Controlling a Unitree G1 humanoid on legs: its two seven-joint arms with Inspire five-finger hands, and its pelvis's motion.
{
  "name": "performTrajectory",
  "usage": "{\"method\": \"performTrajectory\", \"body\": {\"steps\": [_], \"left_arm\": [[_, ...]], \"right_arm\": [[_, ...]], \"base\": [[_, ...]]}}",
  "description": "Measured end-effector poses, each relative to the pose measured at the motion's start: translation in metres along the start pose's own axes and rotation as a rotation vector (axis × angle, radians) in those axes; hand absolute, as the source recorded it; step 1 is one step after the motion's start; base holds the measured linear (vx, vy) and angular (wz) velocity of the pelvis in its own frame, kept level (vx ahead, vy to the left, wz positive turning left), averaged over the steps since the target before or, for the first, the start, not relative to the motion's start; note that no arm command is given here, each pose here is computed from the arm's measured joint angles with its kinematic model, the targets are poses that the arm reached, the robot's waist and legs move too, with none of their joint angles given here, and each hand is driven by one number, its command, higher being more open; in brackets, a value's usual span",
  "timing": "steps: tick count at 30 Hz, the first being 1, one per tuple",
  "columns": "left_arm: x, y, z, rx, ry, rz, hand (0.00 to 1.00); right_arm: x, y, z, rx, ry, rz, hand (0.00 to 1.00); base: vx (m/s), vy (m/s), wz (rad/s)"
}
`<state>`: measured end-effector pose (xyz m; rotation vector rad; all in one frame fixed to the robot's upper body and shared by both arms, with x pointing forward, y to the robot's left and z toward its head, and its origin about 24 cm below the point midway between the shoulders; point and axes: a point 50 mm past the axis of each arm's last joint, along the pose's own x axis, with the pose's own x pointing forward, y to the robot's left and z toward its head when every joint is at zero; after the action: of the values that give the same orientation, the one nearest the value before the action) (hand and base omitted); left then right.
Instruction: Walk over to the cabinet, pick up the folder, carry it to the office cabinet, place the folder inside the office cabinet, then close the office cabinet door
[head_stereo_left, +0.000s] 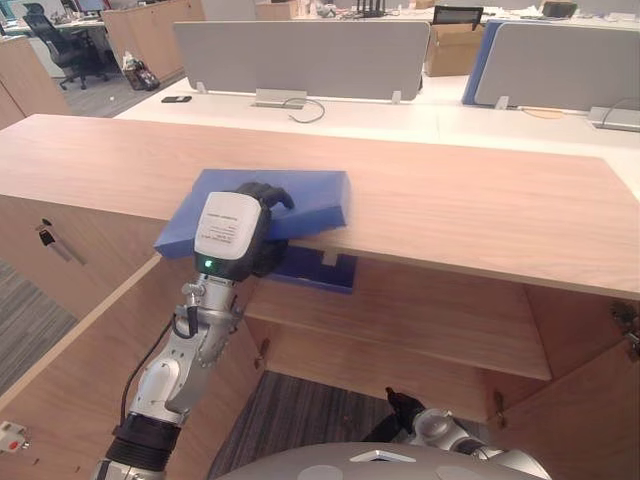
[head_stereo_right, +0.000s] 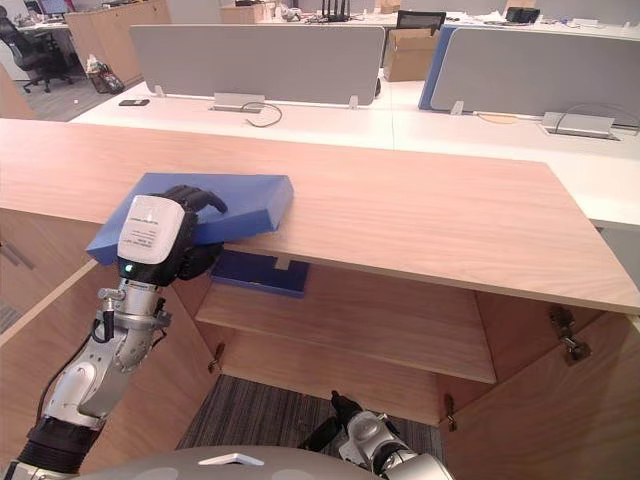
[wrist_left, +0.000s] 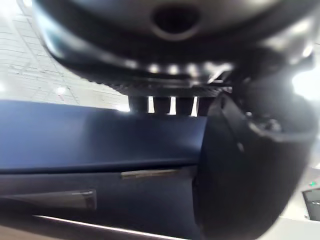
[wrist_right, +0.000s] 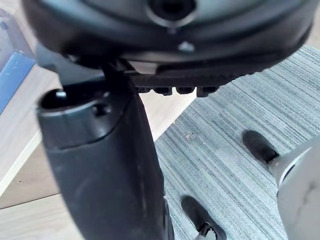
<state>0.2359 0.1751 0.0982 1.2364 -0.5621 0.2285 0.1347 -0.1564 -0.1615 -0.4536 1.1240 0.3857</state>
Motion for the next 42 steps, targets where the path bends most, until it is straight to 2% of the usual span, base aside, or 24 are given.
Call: {"method": "performTrajectory", "body": {"steps": [4,6,7,10,13,17,22,28,35,38,42], "left_arm": [[0.008,0.029,-0.003,-0.062,0.148,0.203,0.00],[0.003,0.056,-0.008,-0.164,0.244,0.365,0.00],[-0.001,0.062,-0.010,-0.190,0.267,0.399,0.00],[-0.020,0.093,-0.018,-0.349,0.364,0.569,0.00],[-0.026,0.115,-0.023,-0.370,0.373,0.680,0.00],[-0.030,0.135,-0.021,-0.365,0.325,0.782,0.00],[-0.028,0.138,-0.021,-0.416,0.305,0.793,0.00],[-0.025,0.134,-0.022,-0.483,0.294,0.731,0.00],[-0.020,0.122,-0.023,-0.545,0.298,0.638,0.00],[-0.014,0.116,-0.016,-0.587,0.264,0.587,0.00],[-0.010,0.114,-0.011,-0.607,0.234,0.559,0.00]], "right_arm": [[0.000,0.000,0.002,0.022,-0.017,-0.006,1.00],[-0.002,-0.004,0.014,0.063,-0.104,-0.031,1.00],[-0.003,-0.005,0.019,0.082,-0.133,-0.038,1.00],[-0.030,-0.021,0.055,0.224,-0.444,-0.068,1.00],[-0.062,-0.029,0.074,0.333,-0.697,-0.006,1.00],[-0.087,-0.031,0.077,0.455,-0.859,0.163,1.00],[-0.103,-0.046,0.076,0.368,-0.900,0.291,1.00],[-0.125,-0.073,0.076,0.097,-0.826,0.451,1.00],[-0.145,-0.063,0.101,-0.183,-0.758,0.689,1.00],[-0.157,-0.057,0.111,-0.239,-0.749,0.816,1.00],[-0.168,-0.052,0.132,-0.284,-0.798,0.886,1.00]], "base": [[0.03,0.017,-0.07],[0.03,0.022,-0.23],[0.04,0.031,-0.29],[0.05,0.052,-0.31],[0.01,0.046,-0.34],[0.02,0.029,-0.21],[0.02,0.024,-0.10],[0.00,0.009,0.01],[-0.04,0.024,0.02],[-0.06,0.023,0.04],[-0.04,0.024,0.01]]}}
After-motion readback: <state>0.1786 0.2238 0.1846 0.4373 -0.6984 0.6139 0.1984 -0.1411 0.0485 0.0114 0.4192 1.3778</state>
